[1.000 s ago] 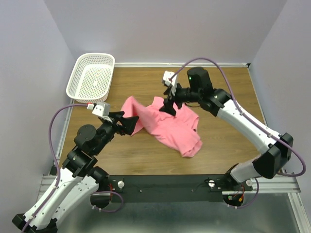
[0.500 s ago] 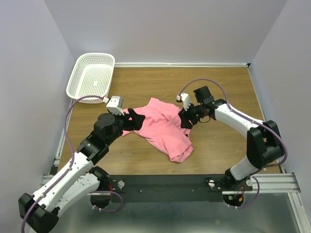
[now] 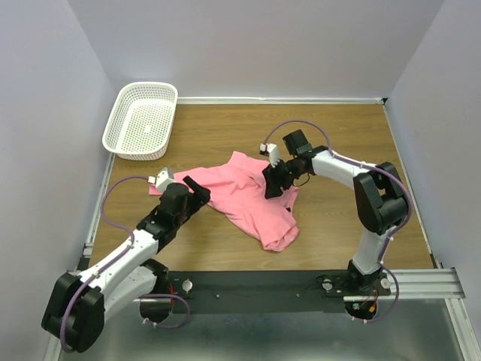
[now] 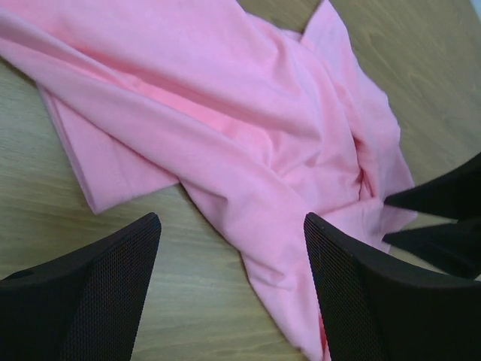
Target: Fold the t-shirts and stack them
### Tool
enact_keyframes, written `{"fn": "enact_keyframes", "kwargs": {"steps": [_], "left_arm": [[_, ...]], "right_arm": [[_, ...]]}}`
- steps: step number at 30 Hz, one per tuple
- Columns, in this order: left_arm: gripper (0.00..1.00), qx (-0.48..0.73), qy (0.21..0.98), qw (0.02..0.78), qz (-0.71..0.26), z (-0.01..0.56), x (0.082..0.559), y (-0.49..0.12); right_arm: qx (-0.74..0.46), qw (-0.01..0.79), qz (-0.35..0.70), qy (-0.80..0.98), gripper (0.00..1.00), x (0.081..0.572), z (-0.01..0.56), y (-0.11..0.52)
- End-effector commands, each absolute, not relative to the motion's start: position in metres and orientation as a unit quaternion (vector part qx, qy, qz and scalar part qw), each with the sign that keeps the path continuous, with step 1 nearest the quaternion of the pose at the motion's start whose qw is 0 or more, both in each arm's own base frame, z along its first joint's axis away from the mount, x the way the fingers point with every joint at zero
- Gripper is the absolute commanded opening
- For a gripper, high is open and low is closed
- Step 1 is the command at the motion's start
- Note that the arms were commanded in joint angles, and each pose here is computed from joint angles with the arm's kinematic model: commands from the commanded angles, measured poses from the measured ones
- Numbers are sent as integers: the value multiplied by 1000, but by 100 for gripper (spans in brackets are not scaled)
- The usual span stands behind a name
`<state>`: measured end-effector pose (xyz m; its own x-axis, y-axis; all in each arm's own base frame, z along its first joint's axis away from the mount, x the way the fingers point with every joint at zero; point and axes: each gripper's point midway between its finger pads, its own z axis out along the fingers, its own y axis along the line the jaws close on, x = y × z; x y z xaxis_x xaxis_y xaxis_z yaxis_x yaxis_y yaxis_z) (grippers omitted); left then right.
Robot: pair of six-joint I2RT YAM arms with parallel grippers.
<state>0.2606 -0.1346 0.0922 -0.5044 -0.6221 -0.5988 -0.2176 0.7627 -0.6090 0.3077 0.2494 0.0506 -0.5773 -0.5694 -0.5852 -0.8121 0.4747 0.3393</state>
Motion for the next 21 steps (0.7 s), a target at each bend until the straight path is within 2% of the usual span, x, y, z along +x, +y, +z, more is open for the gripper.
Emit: {"fn": "enact_keyframes", "kwargs": {"steps": [1,6,8,11,12,14,15,19,21], "left_arm": [[85,-335,793,447,-244,101,289,-114],[84,-358,815,409,-201,73,304,-94],[83,-354,817,409,-198,70,312,-92],[80,-353,826,399,-182,60,318,-91],[76,-353,828,400,-174,58,322,-89],[71,-352,828,403,-164,56,325,-86],[67,-355,827,409,-154,57,329,-82],[46,-342,827,423,-139,61,335,-77],[32,-332,827,432,-136,64,340,-76]], "right_arm": [[-418,189,347,818,63,302,58,277],[-424,177,372,807,61,292,60,289],[-425,170,371,808,57,290,55,292],[-420,161,376,810,35,288,52,295],[-419,162,375,811,23,288,52,295],[-424,170,369,809,12,290,56,294],[-427,183,362,808,1,292,64,292],[-442,232,347,794,1,297,98,289],[-447,263,329,789,1,303,117,284]]}}
